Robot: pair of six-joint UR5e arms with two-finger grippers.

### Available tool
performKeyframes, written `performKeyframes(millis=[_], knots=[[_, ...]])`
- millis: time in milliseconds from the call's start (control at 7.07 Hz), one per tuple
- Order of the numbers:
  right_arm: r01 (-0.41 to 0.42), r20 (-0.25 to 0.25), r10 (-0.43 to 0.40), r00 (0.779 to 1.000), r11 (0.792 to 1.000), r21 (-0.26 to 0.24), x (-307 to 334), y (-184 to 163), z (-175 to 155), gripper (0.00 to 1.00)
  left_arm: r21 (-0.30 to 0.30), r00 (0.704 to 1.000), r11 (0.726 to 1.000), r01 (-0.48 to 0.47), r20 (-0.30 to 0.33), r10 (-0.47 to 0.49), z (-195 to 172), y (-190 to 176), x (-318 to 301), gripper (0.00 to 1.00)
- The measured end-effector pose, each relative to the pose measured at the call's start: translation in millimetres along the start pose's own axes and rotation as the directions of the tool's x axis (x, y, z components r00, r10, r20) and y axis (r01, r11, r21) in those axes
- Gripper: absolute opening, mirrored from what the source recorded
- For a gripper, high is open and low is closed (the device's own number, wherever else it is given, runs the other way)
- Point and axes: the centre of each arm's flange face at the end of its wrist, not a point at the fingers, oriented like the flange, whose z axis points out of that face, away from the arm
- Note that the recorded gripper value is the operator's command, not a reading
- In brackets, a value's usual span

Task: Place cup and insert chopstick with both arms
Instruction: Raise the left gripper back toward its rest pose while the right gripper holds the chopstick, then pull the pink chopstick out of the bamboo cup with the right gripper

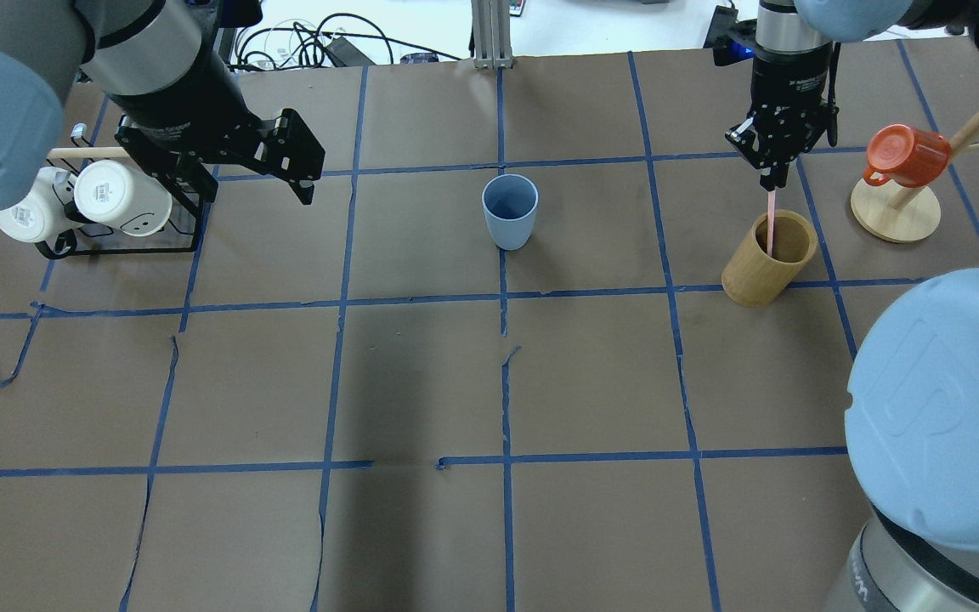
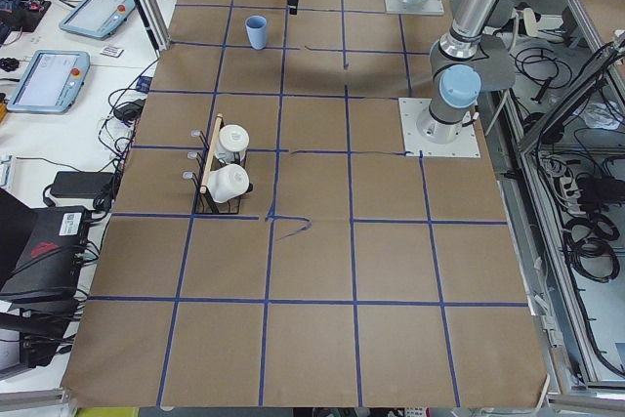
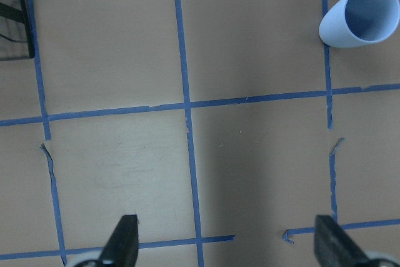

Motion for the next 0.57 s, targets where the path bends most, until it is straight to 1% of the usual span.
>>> performKeyframes(millis=[141,283,424,566], knots=[[-0.003,0.0,0.003,1.0,1.0,0.003,0,1,-2,0.03,0.001,1.0,1.0,0.0,0.0,0.0,0,0,0,1.0],[-0.007,0.003,0.007,1.0,1.0,0.019,0,8,-12,0.02,0.003,1.0,1.0,0.0,-0.001,0.0,-1,0,0,1.0],[-0.018,0.016,0.017,1.0,0.997,0.072,-5,25,-38,0.01,0.004,1.0,1.0,0.001,-0.002,-0.001,-2,0,0,1.0],[-0.031,0.03,0.027,0.999,0.989,0.141,-11,51,-72,0.0,0.006,1.0,1.0,0.001,-0.003,-0.001,-3,0,0,1.0]])
